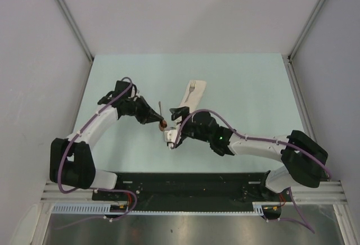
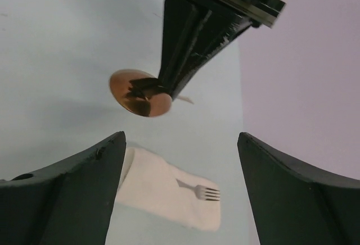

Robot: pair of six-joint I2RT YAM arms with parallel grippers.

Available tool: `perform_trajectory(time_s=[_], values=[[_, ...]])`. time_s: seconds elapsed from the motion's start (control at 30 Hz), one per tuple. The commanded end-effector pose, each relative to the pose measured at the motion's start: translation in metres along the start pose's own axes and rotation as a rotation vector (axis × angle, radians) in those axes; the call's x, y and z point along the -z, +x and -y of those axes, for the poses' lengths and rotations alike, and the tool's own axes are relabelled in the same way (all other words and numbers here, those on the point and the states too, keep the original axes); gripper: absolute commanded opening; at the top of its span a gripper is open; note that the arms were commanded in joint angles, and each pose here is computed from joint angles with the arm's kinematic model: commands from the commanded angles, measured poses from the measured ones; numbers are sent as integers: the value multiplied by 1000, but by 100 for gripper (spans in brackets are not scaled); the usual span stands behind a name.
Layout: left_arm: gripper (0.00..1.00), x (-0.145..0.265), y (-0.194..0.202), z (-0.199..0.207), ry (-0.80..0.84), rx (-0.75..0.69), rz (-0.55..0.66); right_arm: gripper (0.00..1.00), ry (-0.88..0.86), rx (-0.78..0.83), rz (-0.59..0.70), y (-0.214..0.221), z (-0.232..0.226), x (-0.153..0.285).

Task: Fold the napkin into a case and place the utensils inside
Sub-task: Pass from the left arm to the right

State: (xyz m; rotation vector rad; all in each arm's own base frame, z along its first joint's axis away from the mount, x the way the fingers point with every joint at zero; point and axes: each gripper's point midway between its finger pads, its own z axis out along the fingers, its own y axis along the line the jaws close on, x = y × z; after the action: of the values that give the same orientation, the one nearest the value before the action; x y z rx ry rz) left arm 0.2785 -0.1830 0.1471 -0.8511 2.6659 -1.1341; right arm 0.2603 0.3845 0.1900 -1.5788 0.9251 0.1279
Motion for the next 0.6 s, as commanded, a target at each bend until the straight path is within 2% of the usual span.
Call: perform_trajectory(time_s=[0.0, 0.27, 0.53, 0.57], values=[[0, 21, 20, 23, 91, 26, -35, 85, 152, 215, 60, -35, 27, 10], [0, 22, 34, 19, 57, 30, -99, 62, 127, 316, 121, -68, 22, 4], [0, 24, 39, 23, 49, 23, -114, 50, 55, 372, 142, -75, 13, -1], [0, 24, 40, 22, 40, 27, -116, 46, 43, 377, 143, -75, 11, -2]])
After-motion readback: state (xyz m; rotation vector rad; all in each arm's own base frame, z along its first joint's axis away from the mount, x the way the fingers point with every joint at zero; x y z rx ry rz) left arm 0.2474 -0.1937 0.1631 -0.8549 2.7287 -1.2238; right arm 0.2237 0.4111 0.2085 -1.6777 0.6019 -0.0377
